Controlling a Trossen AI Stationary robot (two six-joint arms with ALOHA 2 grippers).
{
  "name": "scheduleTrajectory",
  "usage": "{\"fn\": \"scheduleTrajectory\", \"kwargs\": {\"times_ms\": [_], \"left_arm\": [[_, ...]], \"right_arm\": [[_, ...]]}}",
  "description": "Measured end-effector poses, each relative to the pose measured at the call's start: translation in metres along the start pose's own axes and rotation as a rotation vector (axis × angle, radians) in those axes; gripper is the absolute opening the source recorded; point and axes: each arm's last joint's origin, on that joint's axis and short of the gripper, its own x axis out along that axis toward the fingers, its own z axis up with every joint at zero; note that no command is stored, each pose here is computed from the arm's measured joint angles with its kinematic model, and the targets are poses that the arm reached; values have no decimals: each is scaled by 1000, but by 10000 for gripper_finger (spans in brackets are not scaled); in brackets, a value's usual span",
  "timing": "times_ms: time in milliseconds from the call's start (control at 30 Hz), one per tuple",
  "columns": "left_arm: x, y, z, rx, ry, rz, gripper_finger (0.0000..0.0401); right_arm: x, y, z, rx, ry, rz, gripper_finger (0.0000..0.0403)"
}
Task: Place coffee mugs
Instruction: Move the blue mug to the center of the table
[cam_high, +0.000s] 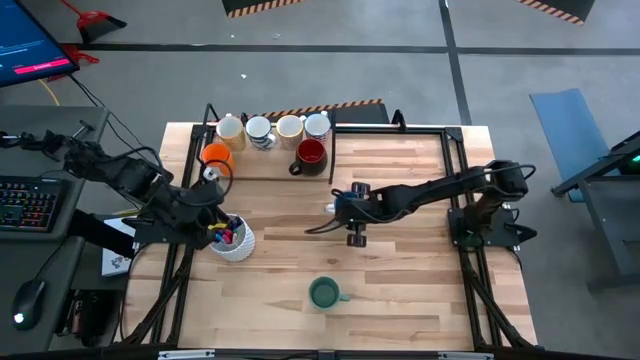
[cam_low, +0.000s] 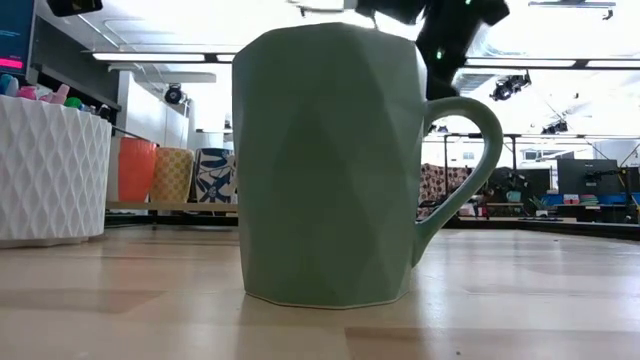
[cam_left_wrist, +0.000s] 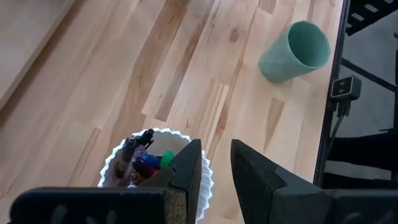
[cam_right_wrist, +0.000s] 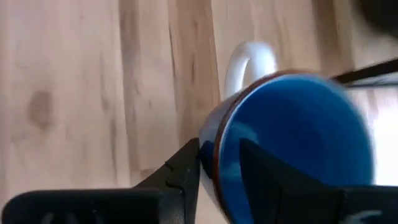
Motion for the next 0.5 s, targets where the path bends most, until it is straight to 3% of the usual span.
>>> {"fn": "scheduleTrajectory", "kwargs": {"times_ms": [233, 500], "left_arm": [[4, -3, 1, 2, 6, 6, 76], [3, -2, 1, 2, 5, 5, 76]], "right_arm": [[19, -1, -2, 12, 47, 6, 92], [19, 0, -2, 61, 45, 5, 90]]}}
